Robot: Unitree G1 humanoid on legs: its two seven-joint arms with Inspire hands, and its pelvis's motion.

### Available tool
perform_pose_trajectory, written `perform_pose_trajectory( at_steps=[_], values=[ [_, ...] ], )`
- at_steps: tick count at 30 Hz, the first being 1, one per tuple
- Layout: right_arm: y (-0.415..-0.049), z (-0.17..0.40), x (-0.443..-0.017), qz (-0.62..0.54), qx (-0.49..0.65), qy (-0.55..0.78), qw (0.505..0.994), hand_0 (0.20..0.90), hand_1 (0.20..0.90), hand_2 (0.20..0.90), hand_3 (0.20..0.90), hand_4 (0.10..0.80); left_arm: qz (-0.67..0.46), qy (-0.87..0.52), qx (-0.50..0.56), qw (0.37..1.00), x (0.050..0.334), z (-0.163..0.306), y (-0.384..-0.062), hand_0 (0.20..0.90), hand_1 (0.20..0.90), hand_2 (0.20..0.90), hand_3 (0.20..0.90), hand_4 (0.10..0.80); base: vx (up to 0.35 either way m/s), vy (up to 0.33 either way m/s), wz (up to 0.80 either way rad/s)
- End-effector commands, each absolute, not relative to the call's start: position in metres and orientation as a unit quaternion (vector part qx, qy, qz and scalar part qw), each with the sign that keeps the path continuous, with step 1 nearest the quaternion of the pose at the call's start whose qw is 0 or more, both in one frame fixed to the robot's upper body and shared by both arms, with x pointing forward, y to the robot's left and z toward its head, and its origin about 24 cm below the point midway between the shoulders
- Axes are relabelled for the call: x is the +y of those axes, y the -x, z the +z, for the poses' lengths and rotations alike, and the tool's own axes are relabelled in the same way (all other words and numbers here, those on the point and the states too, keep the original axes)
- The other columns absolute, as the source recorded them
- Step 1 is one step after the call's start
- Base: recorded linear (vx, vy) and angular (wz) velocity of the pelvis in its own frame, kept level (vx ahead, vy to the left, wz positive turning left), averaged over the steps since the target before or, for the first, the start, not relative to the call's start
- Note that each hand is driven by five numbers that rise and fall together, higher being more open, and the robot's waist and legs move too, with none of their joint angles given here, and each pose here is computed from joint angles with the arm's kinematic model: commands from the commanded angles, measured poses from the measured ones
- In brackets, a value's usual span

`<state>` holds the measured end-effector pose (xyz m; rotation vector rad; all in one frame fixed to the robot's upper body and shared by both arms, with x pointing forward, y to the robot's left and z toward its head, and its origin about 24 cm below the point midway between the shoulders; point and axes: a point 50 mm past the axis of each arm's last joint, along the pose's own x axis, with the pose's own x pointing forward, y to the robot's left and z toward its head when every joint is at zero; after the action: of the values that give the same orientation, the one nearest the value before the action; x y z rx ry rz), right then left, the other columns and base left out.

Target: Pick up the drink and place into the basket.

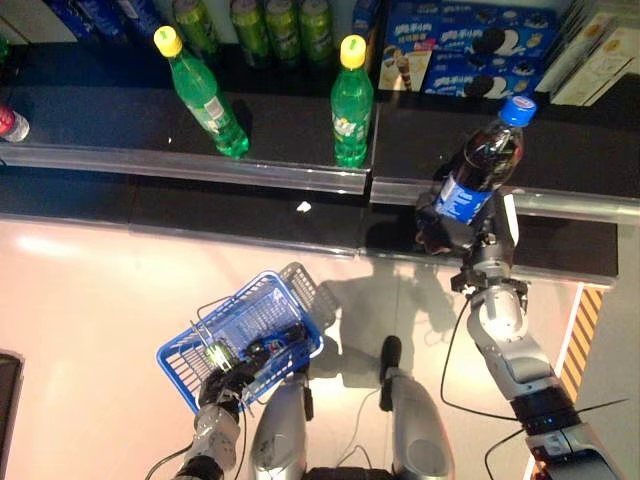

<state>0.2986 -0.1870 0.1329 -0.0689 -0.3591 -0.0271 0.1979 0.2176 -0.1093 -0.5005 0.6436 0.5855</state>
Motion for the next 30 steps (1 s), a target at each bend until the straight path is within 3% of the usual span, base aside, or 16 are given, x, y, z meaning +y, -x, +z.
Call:
perform_pose_trajectory(
  at_steps=[1, 8, 16, 23, 30],
  values=[
    [-0.264, 0.230, -0.154, 0.134, -0.411, -0.005, 0.902, 0.300, 0.300, 0.300, 0.200, 0.100, 0.271, 0.204, 0.156, 0.928, 0.250, -0.072, -0.202, 0.300, 0.300, 0.300, 0.200, 0.100, 0.061, 0.019, 0.03],
    [-0.251, 0.209, -0.117, 0.304, -0.346, -0.051, 0.886, 0.300, 0.300, 0.300, 0.200, 0.100, 0.213, 0.215, 0.110, 0.947, 0.240, -0.048, -0.213, 0.300, 0.300, 0.300, 0.200, 0.100, 0.037, 0.010, 0.06],
    [-0.238, 0.195, -0.067, 0.416, -0.297, -0.094, 0.854, 0.300, 0.300, 0.300, 0.200, 0.100, 0.102, 0.233, 0.044, 0.966, 0.217, -0.002, -0.232, 0.300, 0.300, 0.300, 0.200, 0.100, 0.031, -0.003, 0.11],
    [-0.238, 0.197, -0.039, 0.427, -0.300, -0.081, 0.849, 0.300, 0.300, 0.300, 0.200, 0.100, -0.050, 0.256, -0.049, 0.964, 0.185, 0.052, -0.242, 0.300, 0.300, 0.300, 0.200, 0.100, -0.013, -0.024, 0.24],
    [-0.242, 0.198, -0.023, 0.409, -0.299, -0.086, 0.858, 0.300, 0.300, 0.300, 0.200, 0.100, -0.220, 0.331, -0.162, 0.903, 0.149, 0.116, -0.236, 0.300, 0.300, 0.300, 0.200, 0.100, -0.010, -0.007, 0.22]
  ],
)
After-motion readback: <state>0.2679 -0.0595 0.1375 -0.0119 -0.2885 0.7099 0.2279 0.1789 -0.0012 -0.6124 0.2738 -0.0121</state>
